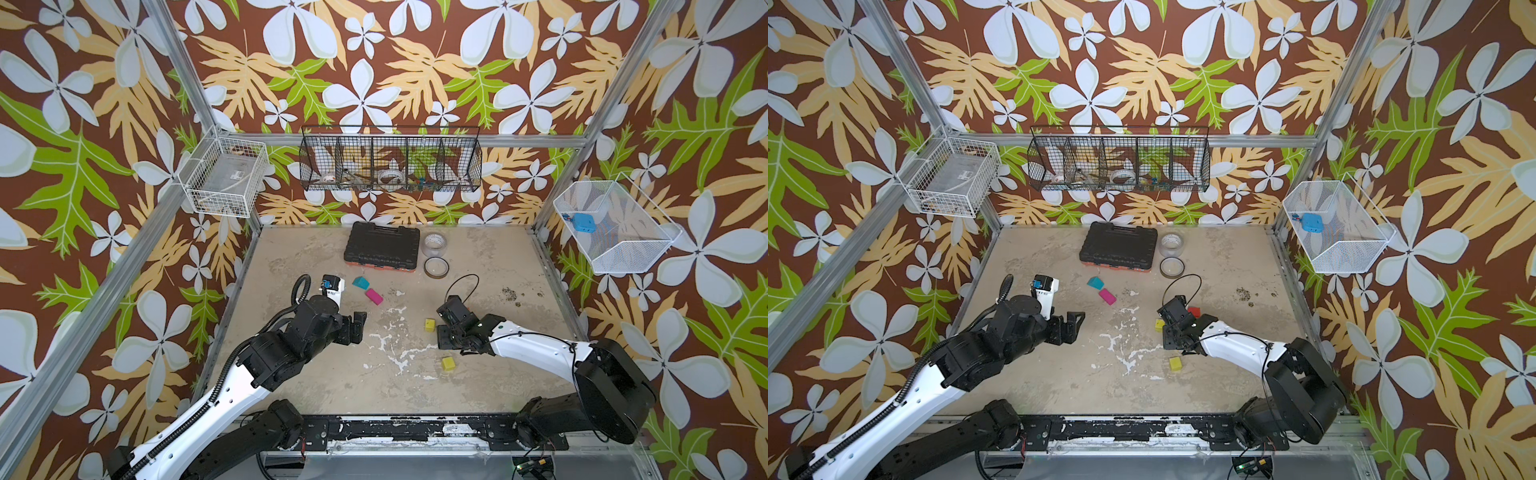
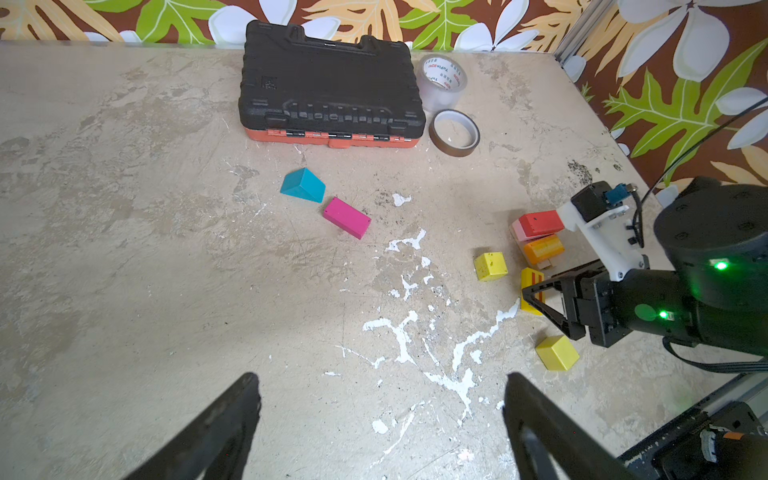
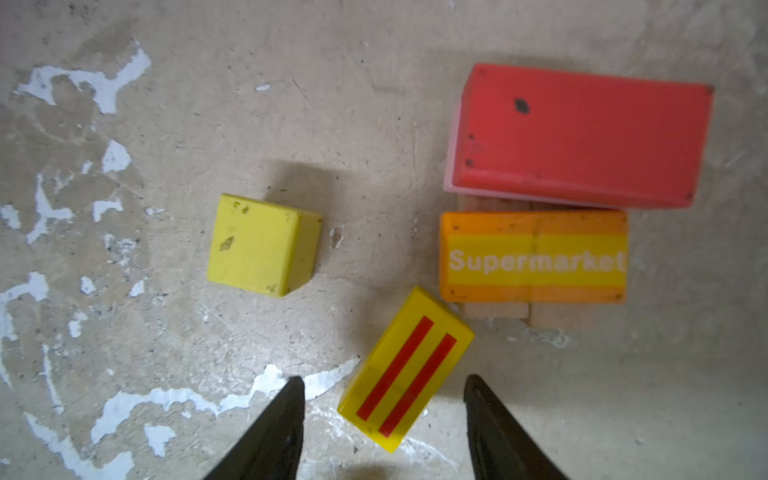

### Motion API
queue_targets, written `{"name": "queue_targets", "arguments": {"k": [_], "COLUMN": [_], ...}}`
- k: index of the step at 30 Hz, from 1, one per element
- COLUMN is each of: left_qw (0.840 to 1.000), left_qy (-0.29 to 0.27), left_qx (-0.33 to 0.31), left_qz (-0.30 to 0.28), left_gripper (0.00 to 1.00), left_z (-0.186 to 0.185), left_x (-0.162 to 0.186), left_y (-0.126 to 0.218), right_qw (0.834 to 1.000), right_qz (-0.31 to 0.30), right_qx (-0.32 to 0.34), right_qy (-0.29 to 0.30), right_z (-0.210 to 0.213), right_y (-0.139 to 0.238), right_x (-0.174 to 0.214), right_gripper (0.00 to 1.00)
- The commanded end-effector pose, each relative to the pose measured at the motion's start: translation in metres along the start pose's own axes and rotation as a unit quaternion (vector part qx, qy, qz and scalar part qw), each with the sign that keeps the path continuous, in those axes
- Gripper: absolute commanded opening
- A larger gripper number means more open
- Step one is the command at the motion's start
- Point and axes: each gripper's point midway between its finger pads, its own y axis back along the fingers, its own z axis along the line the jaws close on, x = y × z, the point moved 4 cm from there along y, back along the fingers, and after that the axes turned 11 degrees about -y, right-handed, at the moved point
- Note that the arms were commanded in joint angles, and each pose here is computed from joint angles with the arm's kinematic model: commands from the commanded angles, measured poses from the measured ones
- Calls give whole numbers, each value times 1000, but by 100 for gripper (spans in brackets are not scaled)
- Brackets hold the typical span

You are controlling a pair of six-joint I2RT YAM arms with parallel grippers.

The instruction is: Build the wood block tower

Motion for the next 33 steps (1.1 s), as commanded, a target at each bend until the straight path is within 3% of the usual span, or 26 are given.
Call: {"name": "queue_targets", "arguments": {"k": [1, 6, 10, 15, 25, 33], "left_qw": [1000, 1000, 1000, 1000, 1000, 1000], "left_qy": [-1, 0, 0, 0, 0, -1], "left_qx": [2, 4, 4, 5, 4, 4], "left_qz": [-9, -11, -10, -12, -11, -7], "left_gripper": [92, 93, 93, 92, 92, 93], "left_z": [-1, -1, -1, -1, -1, -1], "left_x": [-3, -4, -4, -4, -4, -3], "left_y": [1, 2, 2, 2, 2, 0], "right_qw": [1000, 1000, 1000, 1000, 995, 986], "right_qz": [-2, 9, 11, 16, 23, 28], "right_qx": [12, 21, 24, 5, -55, -73], "right_qy": [-2, 1, 1, 7, 75, 148], "right_z": [-2, -3, -6, -6, 33, 76], "right_y": [-6, -15, -14, -7, 3, 3], "right_x": [0, 4, 6, 11, 23, 37], "right_gripper": [66, 61, 46, 35, 28, 32]}}
